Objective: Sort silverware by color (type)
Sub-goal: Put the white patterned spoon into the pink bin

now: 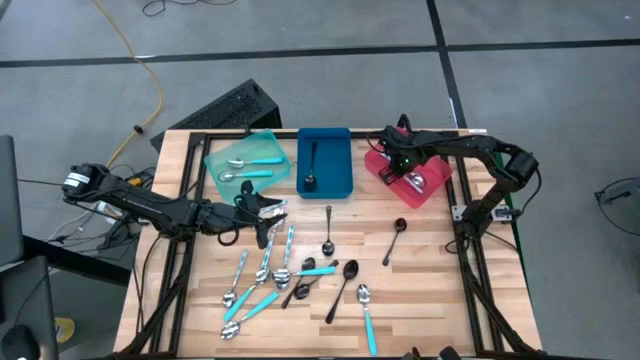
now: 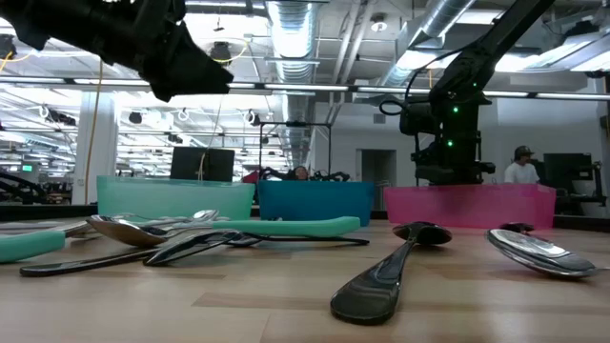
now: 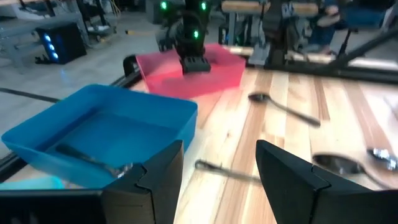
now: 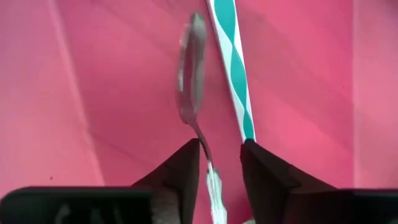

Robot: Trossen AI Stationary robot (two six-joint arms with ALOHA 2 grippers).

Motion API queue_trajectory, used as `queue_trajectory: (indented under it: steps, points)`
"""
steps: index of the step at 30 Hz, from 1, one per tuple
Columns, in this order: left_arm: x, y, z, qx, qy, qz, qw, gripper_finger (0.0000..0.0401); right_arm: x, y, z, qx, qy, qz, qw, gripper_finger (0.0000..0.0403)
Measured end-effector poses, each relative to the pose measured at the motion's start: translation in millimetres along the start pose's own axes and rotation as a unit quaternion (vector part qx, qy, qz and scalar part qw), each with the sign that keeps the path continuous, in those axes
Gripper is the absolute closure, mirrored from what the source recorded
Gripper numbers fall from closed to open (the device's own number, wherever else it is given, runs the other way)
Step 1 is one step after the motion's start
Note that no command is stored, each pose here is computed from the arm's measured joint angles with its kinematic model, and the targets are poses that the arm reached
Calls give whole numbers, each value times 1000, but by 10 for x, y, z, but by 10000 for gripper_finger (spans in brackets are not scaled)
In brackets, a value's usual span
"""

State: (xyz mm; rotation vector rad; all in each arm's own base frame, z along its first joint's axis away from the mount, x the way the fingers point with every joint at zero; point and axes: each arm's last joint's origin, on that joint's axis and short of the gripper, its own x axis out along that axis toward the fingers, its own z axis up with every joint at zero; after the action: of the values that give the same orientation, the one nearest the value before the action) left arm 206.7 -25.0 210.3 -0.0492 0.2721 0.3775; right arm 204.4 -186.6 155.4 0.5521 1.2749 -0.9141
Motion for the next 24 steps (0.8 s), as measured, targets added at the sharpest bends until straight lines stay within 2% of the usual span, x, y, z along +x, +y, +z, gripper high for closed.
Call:
queue_trajectory:
  steps: [6, 10, 16, 20, 24]
  points:
    - [-8, 17, -133, 11, 65, -7, 998, 212, -105, -11, 34, 14, -9, 3, 1000, 234]
    - [-36, 37, -227, 25, 139, -9, 990, 212, -266, -30, 75, 22, -27, 7, 999, 232]
    - [-97, 75, -246, -25, 219, 26, 975, 212, -526, -8, 87, 31, -62, 20, 997, 232]
    - [-103, 80, -279, -65, 235, 39, 969, 212, -638, 28, 72, 35, -82, 30, 996, 232]
    - [-78, 15, -353, -70, 253, 42, 964, 212, -727, 59, 43, 33, -95, 38, 994, 232]
